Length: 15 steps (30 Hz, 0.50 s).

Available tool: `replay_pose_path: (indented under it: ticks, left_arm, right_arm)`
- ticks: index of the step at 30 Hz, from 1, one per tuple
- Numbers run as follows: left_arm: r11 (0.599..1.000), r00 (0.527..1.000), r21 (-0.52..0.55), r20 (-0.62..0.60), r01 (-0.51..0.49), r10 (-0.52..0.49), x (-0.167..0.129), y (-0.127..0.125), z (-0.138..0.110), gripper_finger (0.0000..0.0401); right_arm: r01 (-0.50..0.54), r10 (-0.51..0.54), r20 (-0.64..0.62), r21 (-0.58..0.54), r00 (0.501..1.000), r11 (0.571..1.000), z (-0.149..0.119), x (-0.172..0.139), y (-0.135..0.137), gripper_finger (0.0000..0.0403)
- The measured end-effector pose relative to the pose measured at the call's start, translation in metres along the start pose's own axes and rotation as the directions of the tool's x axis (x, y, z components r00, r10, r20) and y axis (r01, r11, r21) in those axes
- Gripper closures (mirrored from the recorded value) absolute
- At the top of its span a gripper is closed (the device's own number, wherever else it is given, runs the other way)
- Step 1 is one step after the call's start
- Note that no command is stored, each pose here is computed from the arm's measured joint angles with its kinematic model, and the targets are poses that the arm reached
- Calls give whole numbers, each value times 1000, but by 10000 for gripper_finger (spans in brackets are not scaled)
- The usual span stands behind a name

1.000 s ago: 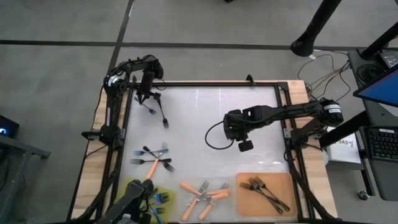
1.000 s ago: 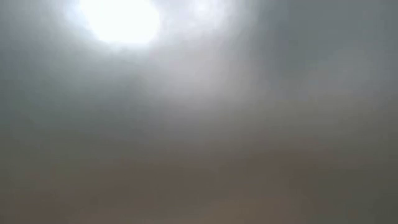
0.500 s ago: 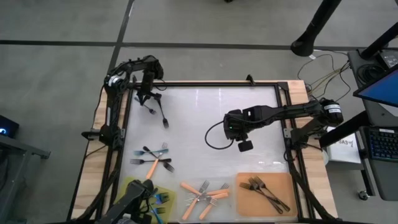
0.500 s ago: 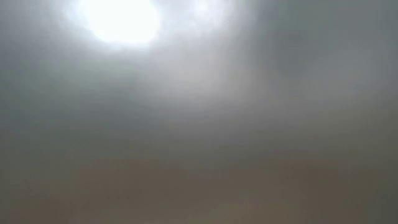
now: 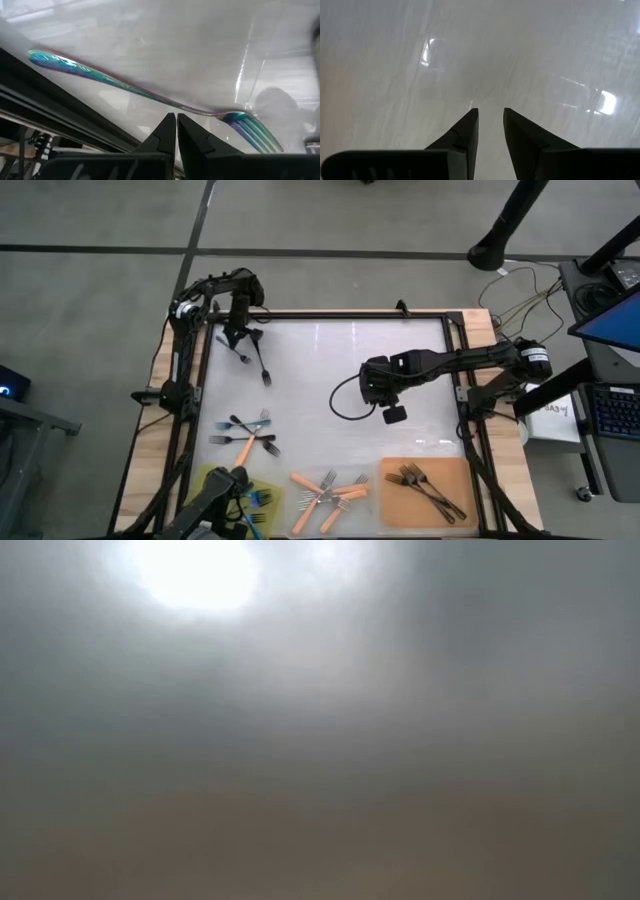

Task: Sort silverware by color (type)
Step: Put the blue fork into the yellow bin

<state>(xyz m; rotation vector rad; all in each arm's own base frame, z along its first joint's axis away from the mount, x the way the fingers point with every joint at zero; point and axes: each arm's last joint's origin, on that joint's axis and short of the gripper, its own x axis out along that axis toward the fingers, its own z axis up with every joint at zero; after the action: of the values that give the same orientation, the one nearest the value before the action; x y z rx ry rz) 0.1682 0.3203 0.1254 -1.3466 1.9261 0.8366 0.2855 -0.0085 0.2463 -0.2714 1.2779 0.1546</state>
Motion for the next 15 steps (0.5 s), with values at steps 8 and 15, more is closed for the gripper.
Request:
replay_pose_path:
  ticks: [8,15]
  left_arm:
    - [1000,1000,-24,-5,-4,3,1,0,0,401]
    - [1000,1000,-26,-8,5,-5,1,0,0,401]
  right_arm:
    - [0,0,0,-18,1000,1000,0,0,0,321]
    - [0,0,0,-17,1000,1000,0,0,0,321]
